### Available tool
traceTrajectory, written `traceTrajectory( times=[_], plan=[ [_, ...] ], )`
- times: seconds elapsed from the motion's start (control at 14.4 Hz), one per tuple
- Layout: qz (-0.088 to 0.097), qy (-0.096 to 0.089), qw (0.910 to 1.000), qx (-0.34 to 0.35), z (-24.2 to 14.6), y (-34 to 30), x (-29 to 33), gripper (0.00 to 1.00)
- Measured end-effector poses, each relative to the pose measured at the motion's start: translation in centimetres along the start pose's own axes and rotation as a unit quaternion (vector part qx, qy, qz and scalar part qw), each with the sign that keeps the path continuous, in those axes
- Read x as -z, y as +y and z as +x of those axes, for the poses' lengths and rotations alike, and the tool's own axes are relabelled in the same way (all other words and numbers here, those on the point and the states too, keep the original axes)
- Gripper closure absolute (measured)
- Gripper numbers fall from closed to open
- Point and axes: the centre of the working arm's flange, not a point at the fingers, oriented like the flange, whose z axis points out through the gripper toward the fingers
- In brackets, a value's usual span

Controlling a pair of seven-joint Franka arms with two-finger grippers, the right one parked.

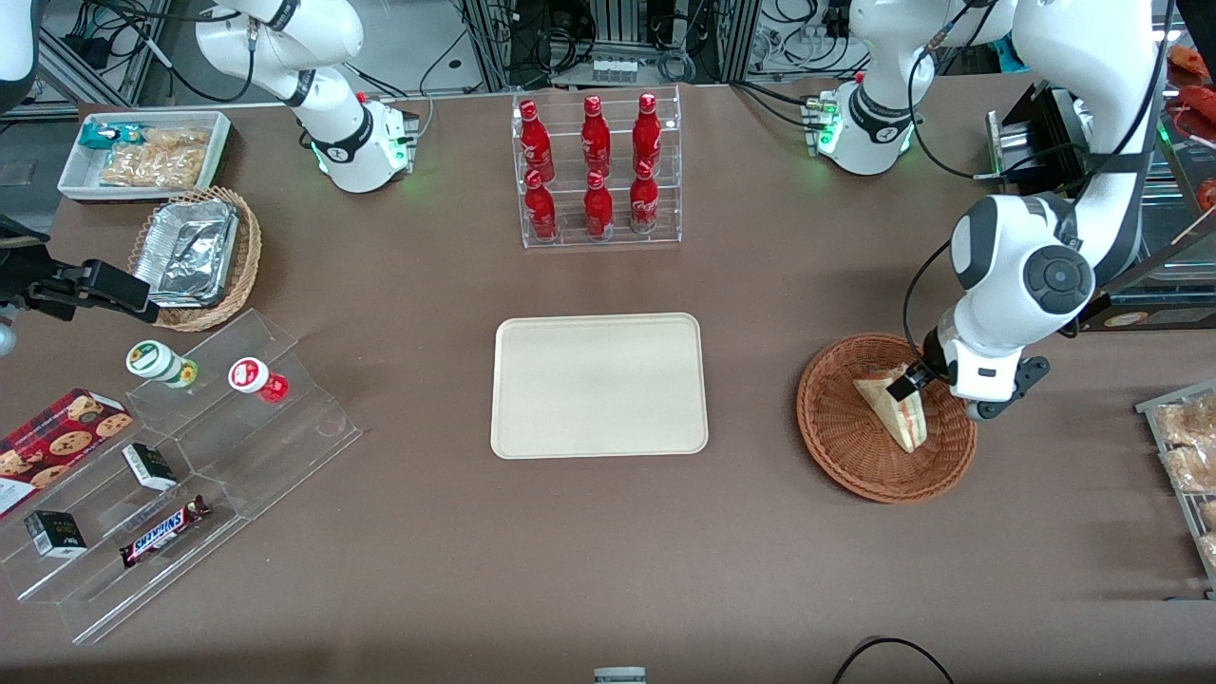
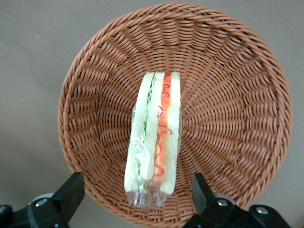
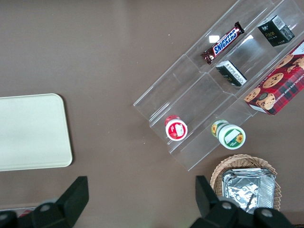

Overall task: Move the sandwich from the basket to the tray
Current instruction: 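Lower the left gripper and close it on the wrapped sandwich, then lift the sandwich and carry it with the left gripper over the cream tray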

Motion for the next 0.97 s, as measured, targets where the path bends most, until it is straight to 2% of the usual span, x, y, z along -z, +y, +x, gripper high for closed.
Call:
traceTrajectory(
  times=[0.42, 0.83, 0.97],
  plan=[
    [0.005, -0.009, 0.9999, 0.012, 0.1, 0.2, -3.9, 0.0],
    [0.009, -0.014, 0.9998, 0.011, 0.1, 0.4, -4.7, 0.61],
    [0.023, -0.028, 0.9993, -0.013, 0.1, 0.9, -3.9, 0.76]
  ],
)
